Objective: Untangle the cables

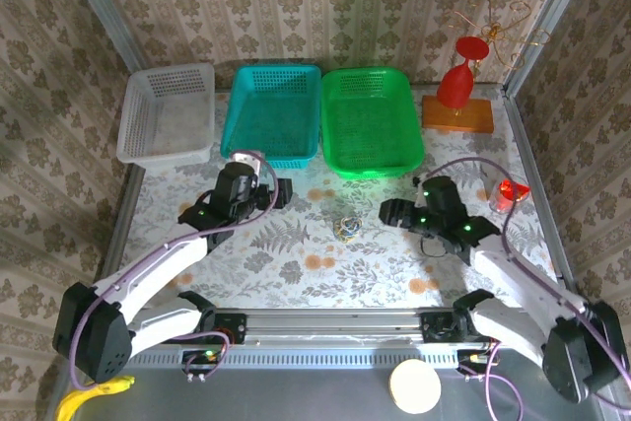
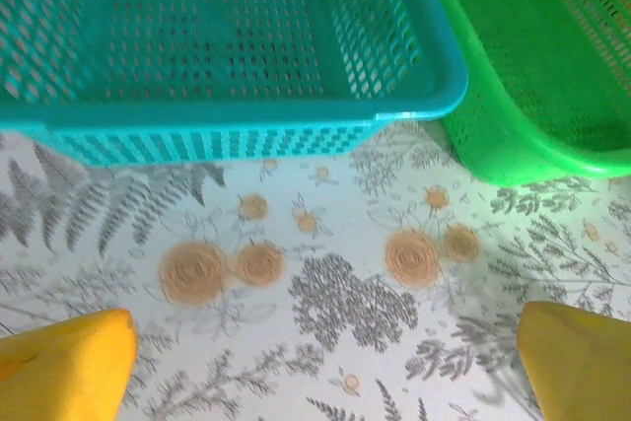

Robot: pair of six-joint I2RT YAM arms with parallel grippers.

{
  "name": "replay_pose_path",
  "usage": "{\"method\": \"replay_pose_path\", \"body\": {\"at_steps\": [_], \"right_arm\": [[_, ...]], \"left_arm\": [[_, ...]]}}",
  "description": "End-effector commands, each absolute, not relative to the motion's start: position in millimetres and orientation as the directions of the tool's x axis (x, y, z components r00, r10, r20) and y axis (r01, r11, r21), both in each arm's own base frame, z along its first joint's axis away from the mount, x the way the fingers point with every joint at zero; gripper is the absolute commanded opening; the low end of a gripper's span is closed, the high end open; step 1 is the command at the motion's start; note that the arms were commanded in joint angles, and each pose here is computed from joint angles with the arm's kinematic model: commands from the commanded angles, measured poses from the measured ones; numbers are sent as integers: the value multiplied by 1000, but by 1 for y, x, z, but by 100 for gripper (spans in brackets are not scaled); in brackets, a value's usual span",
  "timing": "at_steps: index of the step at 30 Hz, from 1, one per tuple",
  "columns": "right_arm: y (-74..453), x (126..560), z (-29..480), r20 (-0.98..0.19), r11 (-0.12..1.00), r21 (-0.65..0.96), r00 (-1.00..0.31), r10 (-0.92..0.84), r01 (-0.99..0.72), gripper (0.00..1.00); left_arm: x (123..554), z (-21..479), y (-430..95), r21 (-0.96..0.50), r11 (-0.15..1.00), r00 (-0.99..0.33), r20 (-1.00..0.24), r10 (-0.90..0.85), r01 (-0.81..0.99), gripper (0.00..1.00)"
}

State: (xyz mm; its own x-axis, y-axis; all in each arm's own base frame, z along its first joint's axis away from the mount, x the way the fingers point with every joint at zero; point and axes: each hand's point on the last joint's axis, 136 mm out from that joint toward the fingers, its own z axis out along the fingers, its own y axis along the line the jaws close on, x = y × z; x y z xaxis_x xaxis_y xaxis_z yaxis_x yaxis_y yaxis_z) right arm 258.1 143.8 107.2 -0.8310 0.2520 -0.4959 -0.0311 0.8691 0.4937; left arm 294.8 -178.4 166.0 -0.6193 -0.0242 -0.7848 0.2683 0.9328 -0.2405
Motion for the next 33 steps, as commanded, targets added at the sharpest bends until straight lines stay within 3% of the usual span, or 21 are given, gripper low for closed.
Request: {"method": "replay_pose_path", "body": {"at_steps": [1, 24, 33], "right_arm": [[170, 263, 106, -467, 861, 506, -853, 234, -41, 76], [266, 266, 65, -379, 869, 468, -925, 36, -158, 65], [253, 264, 82, -433, 893, 406, -901, 0, -196, 65]], "left_arm": [[288, 159, -188, -332, 911, -674, -734, -88, 243, 100], [270, 131, -202, -390, 880, -774, -631, -41, 271, 100], [272, 130, -208, -400, 875, -795, -606, -30, 272, 100]]}}
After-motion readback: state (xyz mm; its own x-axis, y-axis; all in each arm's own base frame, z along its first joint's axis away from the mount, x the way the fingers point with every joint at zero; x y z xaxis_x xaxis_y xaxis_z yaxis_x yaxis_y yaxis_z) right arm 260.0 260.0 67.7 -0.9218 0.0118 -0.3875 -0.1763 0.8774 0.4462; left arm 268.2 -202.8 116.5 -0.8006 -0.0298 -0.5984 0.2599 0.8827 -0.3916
